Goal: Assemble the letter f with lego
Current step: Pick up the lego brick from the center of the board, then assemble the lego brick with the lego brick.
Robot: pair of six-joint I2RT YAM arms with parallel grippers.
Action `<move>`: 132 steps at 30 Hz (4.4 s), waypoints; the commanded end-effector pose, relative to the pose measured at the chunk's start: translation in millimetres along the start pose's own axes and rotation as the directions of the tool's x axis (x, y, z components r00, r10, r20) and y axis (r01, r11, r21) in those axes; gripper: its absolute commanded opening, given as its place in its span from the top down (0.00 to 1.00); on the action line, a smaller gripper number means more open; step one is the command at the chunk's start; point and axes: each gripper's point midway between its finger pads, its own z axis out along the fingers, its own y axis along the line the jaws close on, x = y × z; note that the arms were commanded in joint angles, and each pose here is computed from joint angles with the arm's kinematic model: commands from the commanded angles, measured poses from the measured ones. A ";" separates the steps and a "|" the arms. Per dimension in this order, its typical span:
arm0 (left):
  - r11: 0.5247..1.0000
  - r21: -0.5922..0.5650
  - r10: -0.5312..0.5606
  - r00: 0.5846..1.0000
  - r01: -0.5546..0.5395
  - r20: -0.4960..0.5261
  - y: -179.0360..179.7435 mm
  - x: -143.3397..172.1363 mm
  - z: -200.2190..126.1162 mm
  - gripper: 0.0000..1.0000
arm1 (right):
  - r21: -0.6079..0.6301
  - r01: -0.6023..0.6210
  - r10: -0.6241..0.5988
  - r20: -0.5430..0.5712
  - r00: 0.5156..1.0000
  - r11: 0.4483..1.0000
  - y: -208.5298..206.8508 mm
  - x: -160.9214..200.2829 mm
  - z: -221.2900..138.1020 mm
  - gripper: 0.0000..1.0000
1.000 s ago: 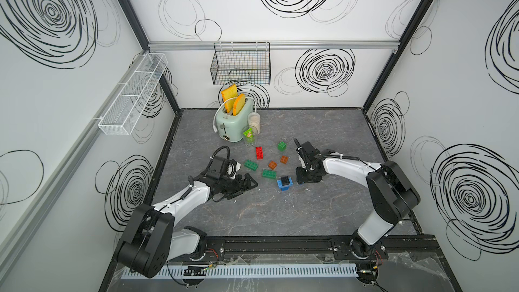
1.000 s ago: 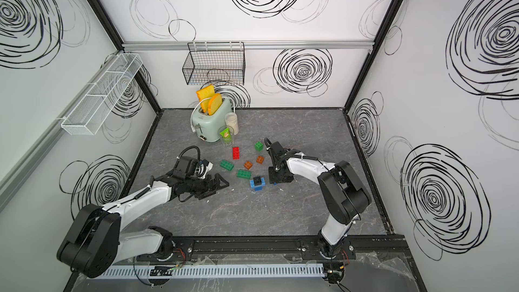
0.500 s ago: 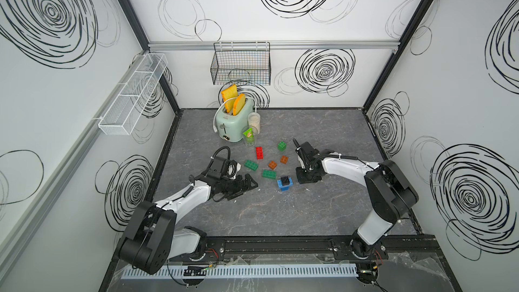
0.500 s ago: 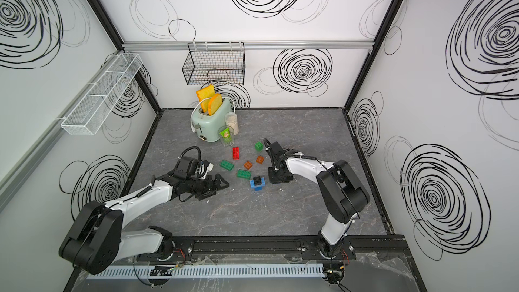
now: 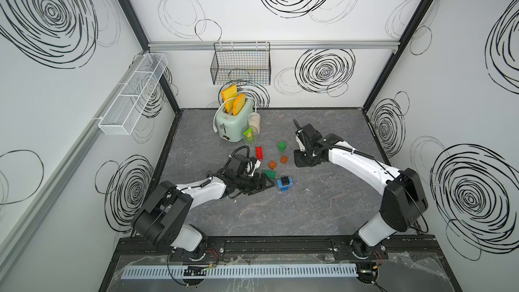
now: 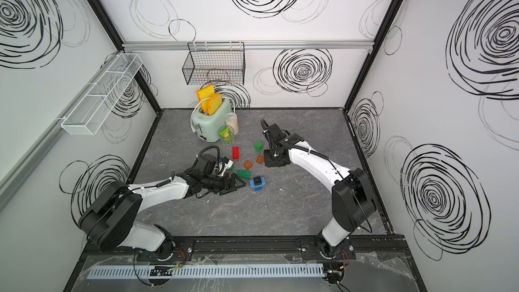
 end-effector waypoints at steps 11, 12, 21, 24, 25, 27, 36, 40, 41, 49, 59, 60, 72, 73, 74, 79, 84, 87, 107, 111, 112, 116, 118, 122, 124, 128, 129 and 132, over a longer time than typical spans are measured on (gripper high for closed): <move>0.997 0.073 0.027 1.000 -0.028 0.015 -26.6 -17.3 32.9 0.37 | -0.094 0.099 -0.111 -0.140 0.984 0.991 53.8 48.3 -14.4 0.64; 0.997 0.071 0.026 1.000 -0.027 0.014 -25.6 -17.5 34.1 0.37 | -0.094 0.103 -0.116 -0.142 0.983 0.990 55.0 49.2 -14.2 0.64; 0.998 0.054 0.019 1.000 -0.019 0.011 -19.9 -15.8 35.9 0.38 | -0.091 0.127 -0.141 -0.169 0.975 0.988 63.0 57.4 -3.7 0.64; 0.999 0.051 0.017 1.000 -0.017 0.009 -18.4 -15.5 36.2 0.38 | -0.081 0.128 -0.141 -0.177 0.974 0.988 62.7 58.9 0.0 0.64; 0.999 0.048 0.017 1.000 -0.017 0.008 -17.5 -15.1 36.3 0.38 | -0.076 0.130 -0.142 -0.179 0.973 0.989 62.3 59.5 1.2 0.64; 0.999 0.046 0.016 1.000 -0.016 0.008 -17.0 -15.1 35.8 0.38 | -0.069 0.137 -0.147 -0.184 0.972 0.988 62.7 60.9 2.4 0.64; 0.999 0.033 0.010 1.000 -0.010 0.004 -11.7 -14.4 36.5 0.38 | -0.037 0.121 -0.126 -0.183 0.975 0.992 59.5 63.6 6.1 0.64; 0.999 0.035 -0.001 1.000 0.001 -0.004 -10.3 -12.3 37.9 0.39 | -0.040 0.112 -0.118 -0.187 0.975 0.993 61.6 67.0 11.0 0.65; 0.999 0.036 0.000 1.000 0.000 -0.001 -10.6 -13.0 37.4 0.39 | -0.041 0.111 -0.117 -0.189 0.975 0.993 61.5 68.1 12.2 0.65; 1.000 0.027 -0.009 1.000 0.009 -0.004 -6.9 -11.9 36.9 0.39 | -0.012 0.096 -0.096 -0.179 0.979 0.995 55.8 69.1 17.4 0.64; 1.000 0.024 -0.013 1.000 0.014 -0.003 -5.2 -11.5 35.9 0.39 | 0.001 0.084 -0.082 -0.172 0.982 0.996 52.9 69.7 22.2 0.64; 1.000 0.023 -0.014 1.000 0.015 -0.003 -4.7 -11.1 35.9 0.39 | 0.001 0.085 -0.083 -0.176 0.981 0.996 52.9 70.5 22.9 0.65; 1.000 0.021 -0.018 1.000 0.018 -0.004 -4.6 -10.4 36.4 0.40 | -0.005 0.071 -0.071 -0.194 0.978 0.997 51.5 78.0 28.7 0.64; 1.000 0.021 -0.017 1.000 0.017 -0.002 -5.1 -11.2 36.4 0.40 | -0.005 0.070 -0.070 -0.194 0.979 0.998 50.9 78.5 28.6 0.64; 1.000 0.021 -0.017 1.000 0.017 -0.004 -5.1 -10.6 36.6 0.40 | -0.003 0.069 -0.068 -0.193 0.979 0.998 50.6 78.6 29.1 0.64; 1.000 0.020 -0.015 1.000 0.015 -0.004 -5.3 -10.5 37.2 0.40 | 0.013 0.073 -0.069 -0.212 0.975 0.997 46.5 83.7 34.5 0.64; 1.000 0.017 -0.017 1.000 0.017 -0.005 -4.9 -10.4 37.2 0.40 | 0.026 0.079 -0.071 -0.220 0.973 0.997 42.6 87.1 36.6 0.64; 1.000 0.018 -0.014 1.000 0.014 -0.005 -5.4 -10.9 37.4 0.40 | 0.037 0.092 -0.081 -0.228 0.970 0.995 39.4 89.6 38.6 0.64; 1.000 0.015 -0.011 1.000 0.012 -0.008 -4.4 -19.1 38.8 0.40 | 0.093 0.196 -0.161 -0.298 0.941 0.976 11.9 116.0 58.8 0.64; 1.000 0.016 -0.007 1.000 0.007 -0.006 -6.9 -22.0 37.8 0.40 | 0.096 0.200 -0.161 -0.315 0.935 0.975 8.8 122.1 63.6 0.65; 1.000 0.016 -0.002 1.000 0.002 -0.003 -8.2 -23.3 36.8 0.40 | 0.097 0.198 -0.159 -0.314 0.936 0.975 8.5 122.2 63.5 0.64; 1.000 0.018 0.021 1.000 -0.021 0.018 -17.6 -30.1 25.7 0.39 | 0.118 0.183 -0.139 -0.309 0.941 0.976 5.5 121.5 62.1 0.64; 0.999 0.015 0.045 0.998 -0.045 0.038 -25.4 -35.5 14.9 0.37 | 0.123 0.160 -0.117 -0.296 0.948 0.979 6.2 118.6 59.7 0.64; 0.998 -0.042 0.058 0.995 -0.055 0.079 -22.7 -42.5 -9.9 0.25 | 0.150 0.105 -0.063 -0.260 0.963 0.983 6.7 110.4 53.4 0.65; 0.995 -0.087 0.048 0.993 -0.039 0.106 -12.9 -43.8 -24.8 0.15 | 0.167 0.070 -0.031 -0.230 0.973 0.984 6.8 105.0 49.2 0.64; 0.988 -0.156 0.043 0.989 -0.021 0.138 2.1 -38.8 -48.8 0.10 | 0.205 0.017 0.020 -0.179 0.984 0.979 5.8 94.8 38.9 0.64; 0.985 -0.173 0.039 0.989 -0.015 0.142 6.1 -36.9 -53.6 0.10 | 0.207 0.004 0.031 -0.167 0.985 0.978 6.8 91.9 35.9 0.64; 0.978 -0.207 0.022 0.990 0.008 0.142 17.9 -29.0 -61.9 0.10 | 0.214 -0.030 0.060 -0.137 0.989 0.976 9.4 83.3 28.4 0.64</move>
